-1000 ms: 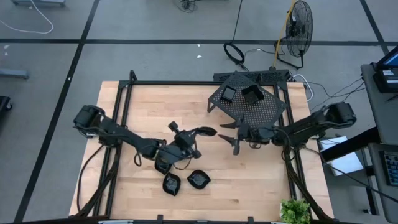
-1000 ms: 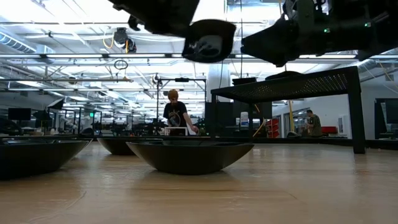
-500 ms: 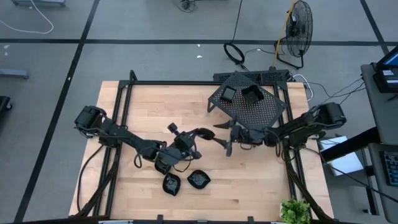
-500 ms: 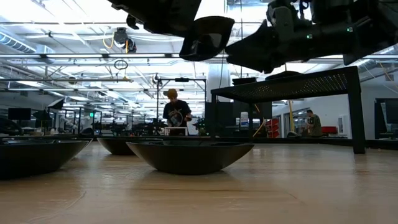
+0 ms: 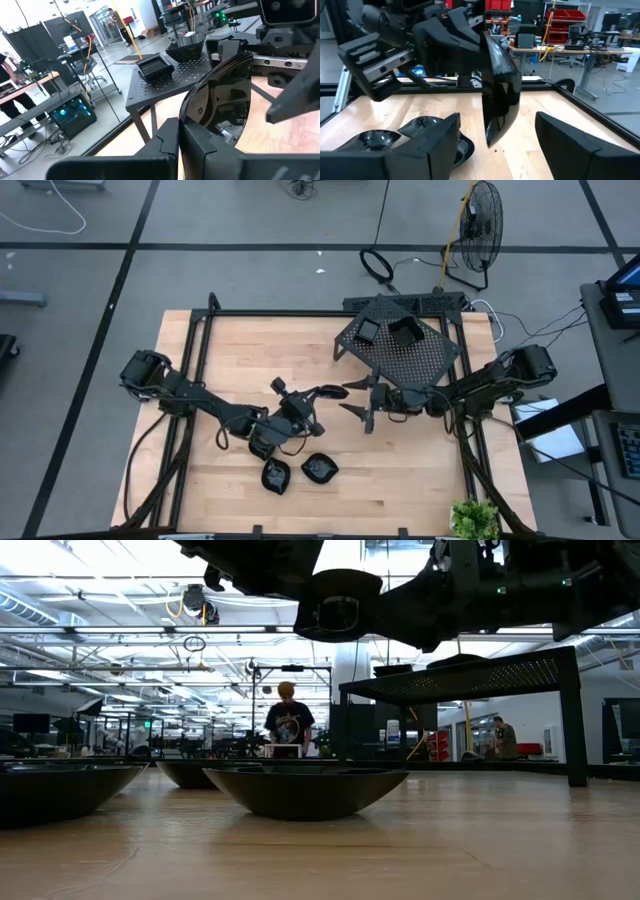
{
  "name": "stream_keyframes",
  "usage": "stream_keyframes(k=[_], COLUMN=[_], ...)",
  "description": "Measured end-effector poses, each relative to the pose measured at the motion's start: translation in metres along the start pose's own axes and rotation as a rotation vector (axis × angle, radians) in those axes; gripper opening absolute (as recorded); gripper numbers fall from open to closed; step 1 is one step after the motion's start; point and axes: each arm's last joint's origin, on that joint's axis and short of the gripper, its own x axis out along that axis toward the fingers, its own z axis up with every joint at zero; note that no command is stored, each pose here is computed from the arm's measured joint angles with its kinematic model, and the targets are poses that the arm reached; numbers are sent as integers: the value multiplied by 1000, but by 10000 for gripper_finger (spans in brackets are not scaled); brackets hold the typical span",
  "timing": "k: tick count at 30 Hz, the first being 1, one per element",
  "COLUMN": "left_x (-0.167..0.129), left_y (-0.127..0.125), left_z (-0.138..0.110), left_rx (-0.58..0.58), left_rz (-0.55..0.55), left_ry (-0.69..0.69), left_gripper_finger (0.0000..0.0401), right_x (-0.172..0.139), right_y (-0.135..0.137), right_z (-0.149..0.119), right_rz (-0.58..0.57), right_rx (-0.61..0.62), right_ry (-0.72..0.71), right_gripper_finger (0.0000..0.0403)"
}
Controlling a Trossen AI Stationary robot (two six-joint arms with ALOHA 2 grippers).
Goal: Pick & Place Mini shaped plates
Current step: Put the black leaf shaped plate on the shelf
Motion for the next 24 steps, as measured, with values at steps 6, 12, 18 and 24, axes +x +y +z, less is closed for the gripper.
stream_keyframes(k=[6,12,18,24], left_x=[0,0,-2,-24], left_y=[0,-2,-4,-3], left_z=[0,1,3,30], left_rx=[-29,-62,-73,-17], left_rz=[-11,-68,-96,-57], left_ry=[0,-7,-18,-64], left_gripper_finger=[6,23,10,74], right_x=[0,0,1,1], right_y=[0,-2,-3,-3], right_z=[3,4,3,3], right_rz=[-1,-9,-26,-14], right_rx=[-10,-48,-68,-85], right_ry=[-30,-36,-26,-23], right_gripper_finger=[191,100,11,11])
